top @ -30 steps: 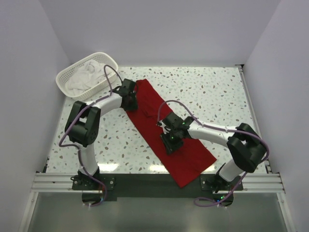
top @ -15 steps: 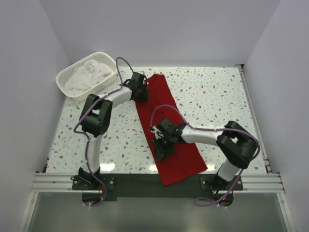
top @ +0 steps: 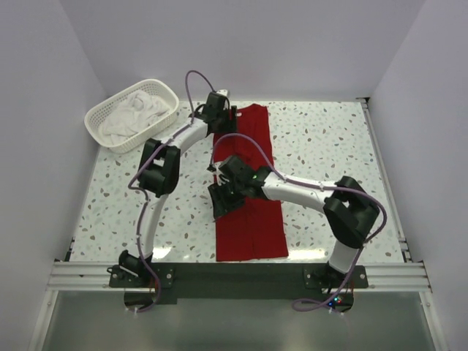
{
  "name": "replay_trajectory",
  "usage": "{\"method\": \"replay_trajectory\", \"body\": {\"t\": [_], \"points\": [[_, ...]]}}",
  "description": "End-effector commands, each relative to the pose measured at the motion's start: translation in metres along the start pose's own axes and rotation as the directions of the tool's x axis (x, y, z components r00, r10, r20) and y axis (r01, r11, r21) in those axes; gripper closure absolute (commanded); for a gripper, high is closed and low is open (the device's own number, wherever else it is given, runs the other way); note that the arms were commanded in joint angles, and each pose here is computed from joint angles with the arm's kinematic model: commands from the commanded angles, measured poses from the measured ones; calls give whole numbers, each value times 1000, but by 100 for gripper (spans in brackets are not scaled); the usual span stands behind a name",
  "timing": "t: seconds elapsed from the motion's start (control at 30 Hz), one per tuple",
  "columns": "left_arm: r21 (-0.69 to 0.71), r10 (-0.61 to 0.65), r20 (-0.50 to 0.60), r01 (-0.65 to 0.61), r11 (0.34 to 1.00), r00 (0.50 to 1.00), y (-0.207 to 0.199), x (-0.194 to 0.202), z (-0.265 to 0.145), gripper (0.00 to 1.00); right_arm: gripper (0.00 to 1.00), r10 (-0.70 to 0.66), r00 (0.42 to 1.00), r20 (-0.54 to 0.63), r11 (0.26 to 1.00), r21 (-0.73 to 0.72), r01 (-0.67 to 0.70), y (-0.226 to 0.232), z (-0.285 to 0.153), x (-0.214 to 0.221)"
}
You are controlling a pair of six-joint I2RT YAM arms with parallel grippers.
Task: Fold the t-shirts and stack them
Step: Fold the tshirt
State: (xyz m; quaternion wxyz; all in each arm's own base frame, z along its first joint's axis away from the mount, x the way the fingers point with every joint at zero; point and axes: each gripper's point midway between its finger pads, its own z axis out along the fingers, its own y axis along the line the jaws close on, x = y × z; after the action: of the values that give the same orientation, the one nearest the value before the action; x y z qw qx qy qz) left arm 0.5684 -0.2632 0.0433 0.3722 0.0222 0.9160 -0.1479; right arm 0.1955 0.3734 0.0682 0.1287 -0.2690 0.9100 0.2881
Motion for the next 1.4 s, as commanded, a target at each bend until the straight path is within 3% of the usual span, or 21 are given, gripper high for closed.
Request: {"method": "replay_trajectory", "body": {"t": [0.0, 0.17, 0.27, 0.37, 0.5, 0.67, 0.8, 0.97, 1.13, 1.37], "points": [[11, -6, 92, 5, 1000, 996, 3, -47, -34, 27, 50, -40, 995, 95, 996, 78, 33, -10, -47, -15], [15, -39, 184, 37, 999, 982, 9, -78, -94, 22, 50, 10, 985, 171, 996, 83, -24, -33, -76, -14], [10, -44, 270, 43, 999, 962, 7, -102, -158, 16, 50, 33, 979, 200, 995, 91, -52, -46, -89, -12], [-12, -66, 238, 71, 997, 969, 15, -79, -184, 9, 50, 57, 975, 214, 985, 146, -90, -61, -101, -5], [-70, -73, 186, 87, 994, 980, 30, -12, -228, 6, 46, 110, 973, 204, 950, 266, -163, -89, -115, 20], [-89, -71, -27, 68, 994, 997, 34, 101, -252, 7, 44, 199, 969, 144, 902, 361, -238, -106, -127, 66], [-82, -78, -221, 62, 995, 972, 24, 197, -283, 9, 43, 261, 959, 108, 865, 415, -282, -116, -138, 105], [-104, -113, -417, 76, 992, 902, 16, 287, -311, 12, 45, 334, 943, 13, 838, 453, -303, -125, -132, 153], [-62, -55, -494, 28, 998, 868, -8, 326, -329, 16, 53, 398, 917, -18, 837, 417, -355, -121, -121, 177], [-67, -49, -536, 16, 998, 843, -15, 347, -330, 24, 57, 421, 906, -34, 841, 388, -376, -120, -105, 183]]}}
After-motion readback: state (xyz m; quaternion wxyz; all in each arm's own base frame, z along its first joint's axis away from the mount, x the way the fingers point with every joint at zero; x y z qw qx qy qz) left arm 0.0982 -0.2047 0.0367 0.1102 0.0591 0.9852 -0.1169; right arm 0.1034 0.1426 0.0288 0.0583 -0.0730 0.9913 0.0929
